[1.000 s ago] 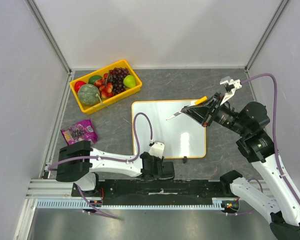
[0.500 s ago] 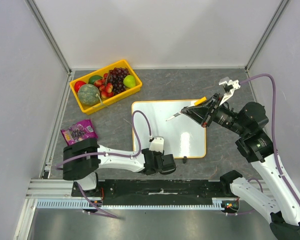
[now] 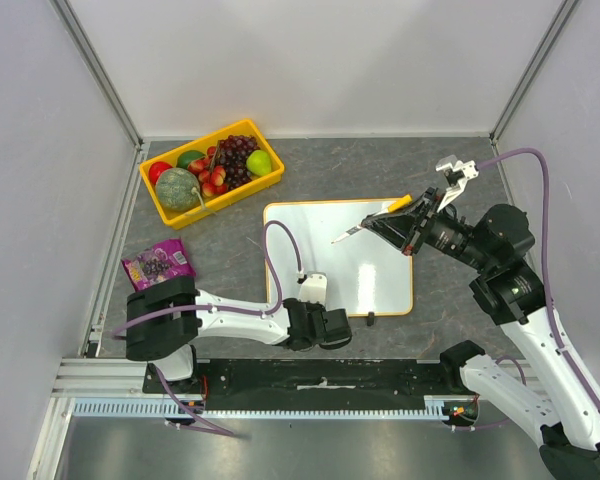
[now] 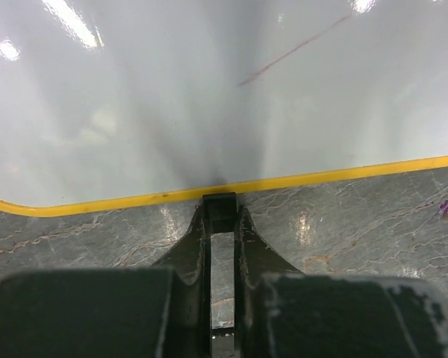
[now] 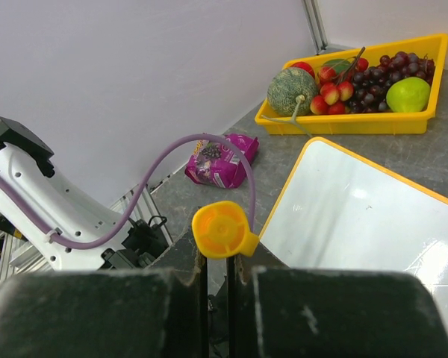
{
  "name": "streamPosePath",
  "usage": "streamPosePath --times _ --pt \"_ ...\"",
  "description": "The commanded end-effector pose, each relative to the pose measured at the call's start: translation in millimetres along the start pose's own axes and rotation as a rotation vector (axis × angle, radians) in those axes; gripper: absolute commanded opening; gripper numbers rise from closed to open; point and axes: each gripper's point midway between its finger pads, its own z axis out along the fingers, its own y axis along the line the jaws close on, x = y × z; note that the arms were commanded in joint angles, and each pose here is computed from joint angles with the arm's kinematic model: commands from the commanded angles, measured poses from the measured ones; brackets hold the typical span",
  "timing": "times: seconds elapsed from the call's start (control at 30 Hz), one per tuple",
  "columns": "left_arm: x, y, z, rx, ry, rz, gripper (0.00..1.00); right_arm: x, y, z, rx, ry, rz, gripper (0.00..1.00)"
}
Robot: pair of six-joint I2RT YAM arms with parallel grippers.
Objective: Write a sentence on the whiteboard
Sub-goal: Move the whiteboard to the center of the board.
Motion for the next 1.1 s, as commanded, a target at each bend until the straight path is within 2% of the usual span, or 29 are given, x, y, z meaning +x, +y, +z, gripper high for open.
streamPosePath --times 0.0,0.57,0.63,0.7,0.87,0.97,1.07 --pt "17.4 14.0 6.8 -0.054 0.034 0.001 0.02 -2.0 0.3 0.6 -0.007 -0.016 -0.006 0.0" --pt "43.1 -13.1 -13.4 -0.019 0.093 -0.033 0.03 4.4 -2.8 0.8 -0.006 -0.008 0.002 0.0" --pt "43.0 -10.0 -16.0 -0.03 0.087 -0.049 0.2 5.5 -2.9 0.9 -0.006 -0.005 0.004 0.0" --pt "41.7 -8.9 -19.3 -0.021 0.078 -0.055 0.3 4.5 -2.1 -0.1 -0.007 -0.009 0.002 0.0" --pt "28.9 -12.5 -37.0 0.033 0.043 -0.059 0.71 2.1 0.3 -0.7 -0.011 -0.014 0.005 0.0" --pt "20.2 -16.9 -50.3 0.073 0.026 -0.03 0.8 1.9 3.1 -2.2 -0.018 -0.014 0.012 0.0" --pt "15.4 -21.4 -64.6 0.119 0.028 0.013 0.85 6.0 5.0 -5.8 -0.014 -0.001 0.041 0.0"
